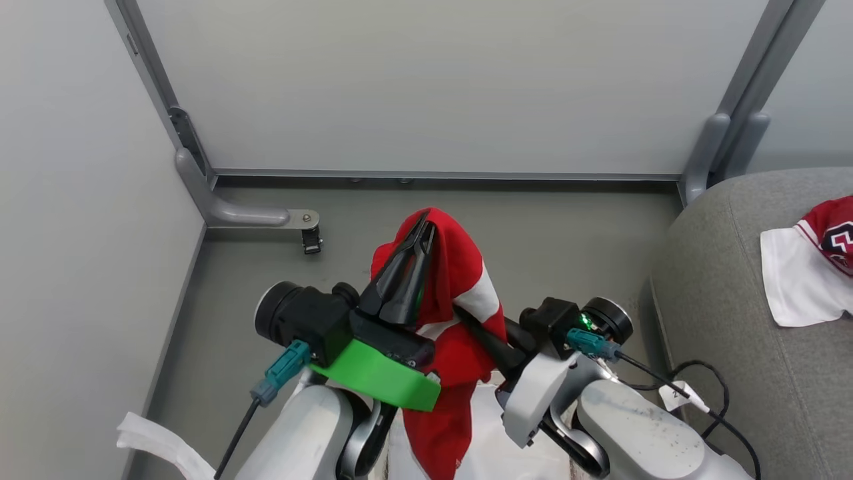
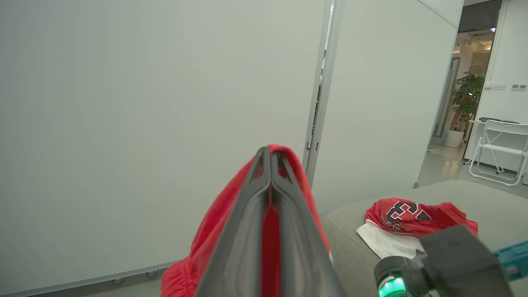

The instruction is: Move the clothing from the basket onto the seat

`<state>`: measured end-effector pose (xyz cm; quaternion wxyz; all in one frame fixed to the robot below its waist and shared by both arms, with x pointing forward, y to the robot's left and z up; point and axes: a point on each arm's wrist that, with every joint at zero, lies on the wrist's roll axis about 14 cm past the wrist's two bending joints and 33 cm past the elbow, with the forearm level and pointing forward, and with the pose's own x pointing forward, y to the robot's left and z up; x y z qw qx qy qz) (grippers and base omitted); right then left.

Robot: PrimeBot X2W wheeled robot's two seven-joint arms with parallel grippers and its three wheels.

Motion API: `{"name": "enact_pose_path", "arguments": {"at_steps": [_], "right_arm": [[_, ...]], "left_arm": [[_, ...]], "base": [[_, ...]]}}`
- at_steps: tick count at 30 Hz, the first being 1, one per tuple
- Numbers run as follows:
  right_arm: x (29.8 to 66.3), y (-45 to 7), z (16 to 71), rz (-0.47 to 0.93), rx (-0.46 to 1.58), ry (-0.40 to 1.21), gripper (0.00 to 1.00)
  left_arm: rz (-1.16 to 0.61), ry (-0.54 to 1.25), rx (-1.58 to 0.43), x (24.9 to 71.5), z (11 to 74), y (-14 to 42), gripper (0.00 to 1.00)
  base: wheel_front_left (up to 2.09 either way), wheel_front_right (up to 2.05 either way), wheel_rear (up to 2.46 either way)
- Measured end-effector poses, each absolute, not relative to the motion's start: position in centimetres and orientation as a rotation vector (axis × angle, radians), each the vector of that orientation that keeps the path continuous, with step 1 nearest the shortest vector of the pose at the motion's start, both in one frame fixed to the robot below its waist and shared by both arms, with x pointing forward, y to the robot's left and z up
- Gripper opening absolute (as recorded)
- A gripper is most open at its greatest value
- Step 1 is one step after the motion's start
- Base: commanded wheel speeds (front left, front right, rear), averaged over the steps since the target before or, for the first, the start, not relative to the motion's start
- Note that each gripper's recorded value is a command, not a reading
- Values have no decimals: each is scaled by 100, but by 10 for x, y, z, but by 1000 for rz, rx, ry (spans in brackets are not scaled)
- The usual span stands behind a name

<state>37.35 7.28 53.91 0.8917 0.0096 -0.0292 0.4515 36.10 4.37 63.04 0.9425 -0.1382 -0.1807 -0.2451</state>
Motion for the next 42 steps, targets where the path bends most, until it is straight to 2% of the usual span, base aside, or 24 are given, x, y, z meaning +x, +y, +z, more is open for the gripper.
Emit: {"name": "enact_pose_path", "arguments": {"at_steps": [1, 2, 9, 16, 25, 32, 36, 42], "right_arm": [[376, 68, 540, 916, 36, -61, 0], [377, 63, 539, 901, 43, -60, 0], [387, 9, 529, 732, 86, -36, 0], [389, -67, 516, 518, 92, -14, 0], [369, -168, 505, 214, 115, 1, 0], [353, -226, 500, 43, 94, 13, 0], [372, -248, 528, 22, 12, -47, 0], [425, -285, 615, 26, -210, -221, 0]], "left_arm": [[-498, -367, -273, 363, 629, 43, 32], [-501, -362, -270, 363, 628, 41, 99], [-548, -298, -266, 372, 607, 20, 100], [-686, -259, -284, 377, 598, -27, 100], [-906, -208, -305, 372, 586, -101, 100], [-1015, -148, -332, 369, 568, -138, 100], [-1032, -105, -341, 374, 551, -146, 100], [-1019, -52, -330, 392, 522, -147, 100]], "base": [[0, 0, 0], [0, 0, 0], [0, 0, 0], [0, 0, 0], [0, 0, 0], [0, 0, 0], [0, 0, 0], [0, 0, 0]]}}
